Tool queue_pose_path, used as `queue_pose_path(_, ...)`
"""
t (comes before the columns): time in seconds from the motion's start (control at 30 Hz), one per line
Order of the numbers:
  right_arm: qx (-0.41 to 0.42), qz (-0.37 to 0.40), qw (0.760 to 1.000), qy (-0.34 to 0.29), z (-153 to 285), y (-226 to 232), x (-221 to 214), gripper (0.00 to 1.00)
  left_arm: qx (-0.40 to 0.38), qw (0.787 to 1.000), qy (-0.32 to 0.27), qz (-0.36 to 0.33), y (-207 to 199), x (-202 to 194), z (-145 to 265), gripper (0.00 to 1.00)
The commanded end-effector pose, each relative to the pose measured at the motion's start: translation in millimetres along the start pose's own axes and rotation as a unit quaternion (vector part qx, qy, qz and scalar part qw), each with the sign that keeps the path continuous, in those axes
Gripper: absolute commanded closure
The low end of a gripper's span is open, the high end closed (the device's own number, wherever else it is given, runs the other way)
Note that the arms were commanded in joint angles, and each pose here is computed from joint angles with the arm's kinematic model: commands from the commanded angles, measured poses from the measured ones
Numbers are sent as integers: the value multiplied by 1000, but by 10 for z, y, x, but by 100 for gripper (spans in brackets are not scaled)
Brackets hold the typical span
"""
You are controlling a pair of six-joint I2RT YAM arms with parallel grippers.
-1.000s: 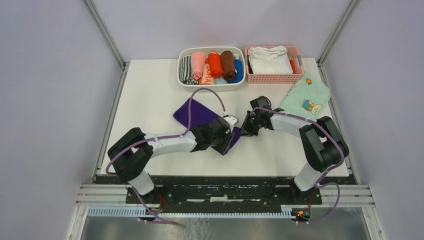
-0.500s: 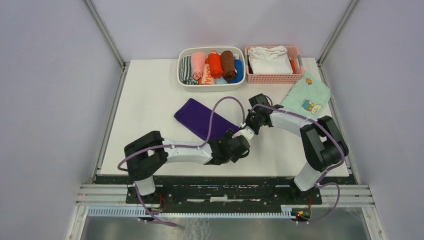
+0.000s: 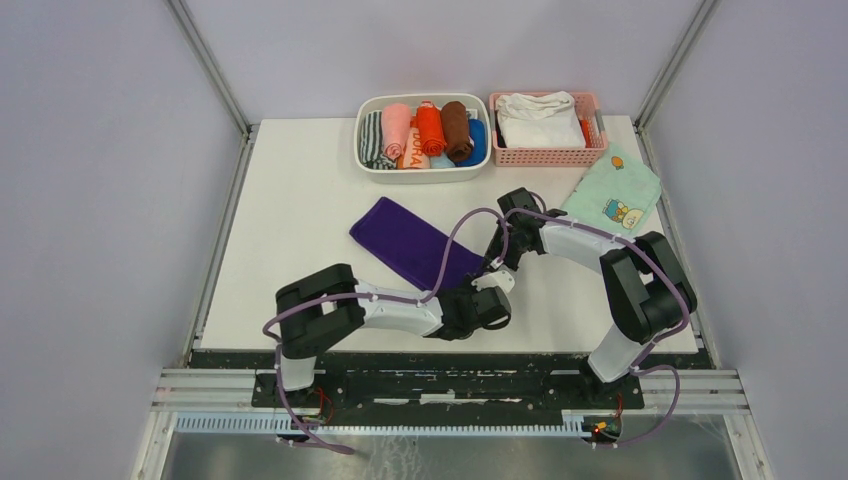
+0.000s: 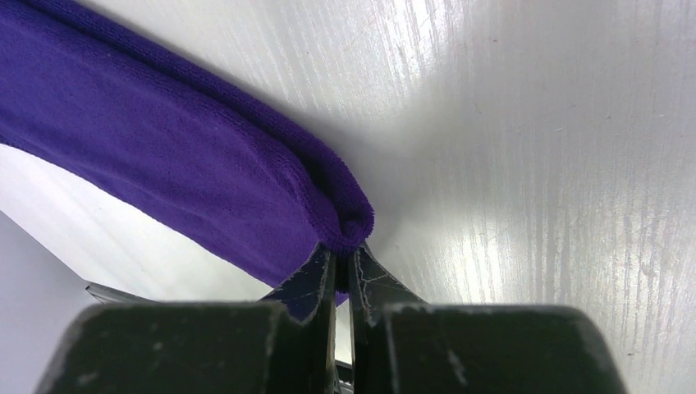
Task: Roll the towels
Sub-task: Roll the towel at the center of the board.
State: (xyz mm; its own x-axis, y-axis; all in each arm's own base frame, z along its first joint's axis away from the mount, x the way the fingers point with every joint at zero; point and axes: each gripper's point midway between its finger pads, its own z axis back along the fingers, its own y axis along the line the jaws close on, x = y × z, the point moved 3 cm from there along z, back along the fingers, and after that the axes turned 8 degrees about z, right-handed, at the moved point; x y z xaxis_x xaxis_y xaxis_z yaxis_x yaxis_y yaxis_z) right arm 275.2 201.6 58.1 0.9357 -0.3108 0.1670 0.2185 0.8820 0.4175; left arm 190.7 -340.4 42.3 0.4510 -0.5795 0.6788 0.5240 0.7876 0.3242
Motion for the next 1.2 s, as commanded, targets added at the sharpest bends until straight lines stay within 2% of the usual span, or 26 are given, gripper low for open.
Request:
queue_pose_path(0.0,16,13,999,-33,113,148,154,89,10,1000,-23,15,60,182,88,87)
queue_pose_path(0.07,21,21,999,-37,124,169,171,86,-4,999,-26,25,63,212,114,97)
queue_pose_path(0.23,38,57,996,-61,227,259,271,75,-86,993,-15,78,68,237,121,97)
queue_pose_path(0.33,50,85,992,-73,295,304,341,65,-162,978,3,133,102,248,107,97)
queue_pose_path(0.53,120,111,982,-98,410,391,450,56,-274,929,31,245,297,256,53,97)
queue_pose_path(0.87,186,112,971,-101,318,313,374,53,-335,861,79,375,518,130,-132,97)
queue_pose_path(1.17,212,112,969,-54,99,302,252,53,-321,833,108,439,656,-29,-235,97)
